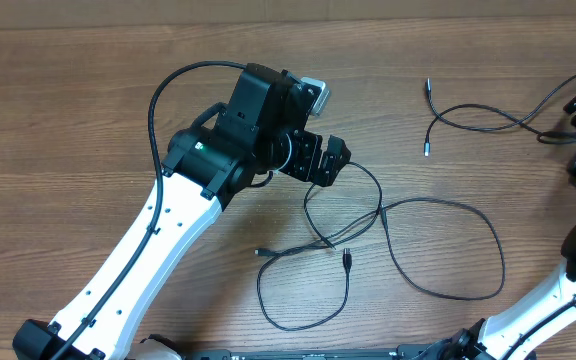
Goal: Untangle cables
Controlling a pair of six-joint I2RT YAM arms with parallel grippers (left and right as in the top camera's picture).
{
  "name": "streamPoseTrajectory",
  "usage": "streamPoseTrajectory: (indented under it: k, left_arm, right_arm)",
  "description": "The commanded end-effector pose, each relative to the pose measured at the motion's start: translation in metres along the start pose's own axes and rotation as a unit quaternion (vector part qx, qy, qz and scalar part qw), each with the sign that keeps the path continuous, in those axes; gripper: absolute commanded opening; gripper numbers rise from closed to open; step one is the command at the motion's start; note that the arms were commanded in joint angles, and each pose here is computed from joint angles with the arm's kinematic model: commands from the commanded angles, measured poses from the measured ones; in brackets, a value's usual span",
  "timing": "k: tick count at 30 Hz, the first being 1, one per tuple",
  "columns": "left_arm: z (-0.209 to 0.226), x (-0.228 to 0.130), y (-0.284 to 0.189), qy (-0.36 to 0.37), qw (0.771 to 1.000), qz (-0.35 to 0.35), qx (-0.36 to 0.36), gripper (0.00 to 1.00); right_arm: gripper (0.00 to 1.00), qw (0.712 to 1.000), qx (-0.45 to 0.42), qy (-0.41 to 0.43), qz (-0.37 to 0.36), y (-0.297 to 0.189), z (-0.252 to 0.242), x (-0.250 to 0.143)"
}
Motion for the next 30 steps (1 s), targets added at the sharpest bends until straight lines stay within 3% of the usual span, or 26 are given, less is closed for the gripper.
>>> streamPoseTrajectory:
  k: [1, 4, 11, 17, 24, 30]
  left_arm:
    - [-0.003, -0.002, 0.001, 0.014, 1.000, 0.004, -0.011, 1.00]
    - [-0.003, -0.002, 0.001, 0.016, 1.000, 0.003, -0.011, 0.99]
    - [-0.003, 0.000, 0.001, 0.030, 1.000, -0.004, -0.007, 1.00]
    - [-0.001, 0.001, 0.001, 0.029, 1.000, -0.006, 0.008, 1.00]
    - [0.002, 0.000, 0.001, 0.023, 0.999, -0.007, 0.024, 1.00]
    - [0.004, 0.000, 0.001, 0.014, 0.999, -0.008, 0.036, 1.00]
  right_arm:
    - [1.00, 0.999, 0.037, 0.000, 0.007, 0.000, 0.006, 0.002]
    - [1.00, 0.991, 0.132, 0.000, 0.016, -0.010, 0.022, 0.013]
    - [1.00, 0.981, 0.195, -0.011, -0.008, -0.058, 0.044, 0.067]
    - [1.00, 0.967, 0.253, -0.020, -0.009, -0.151, 0.069, 0.124]
    - [1.00, 0.944, 0.330, -0.019, 0.017, -0.235, 0.088, 0.141]
    - [1.00, 0.898, 0.437, -0.021, 0.044, -0.297, 0.104, 0.142]
Point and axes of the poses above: each gripper's point midway between its finger pads, its own y axis out along the fingers, its own z axis along the line the jaws close on, x = y × z, the point moved 10 cm from there along -y, back along the fingers, and after that the axes turned 1 degree about y, right-handed, at the moved point
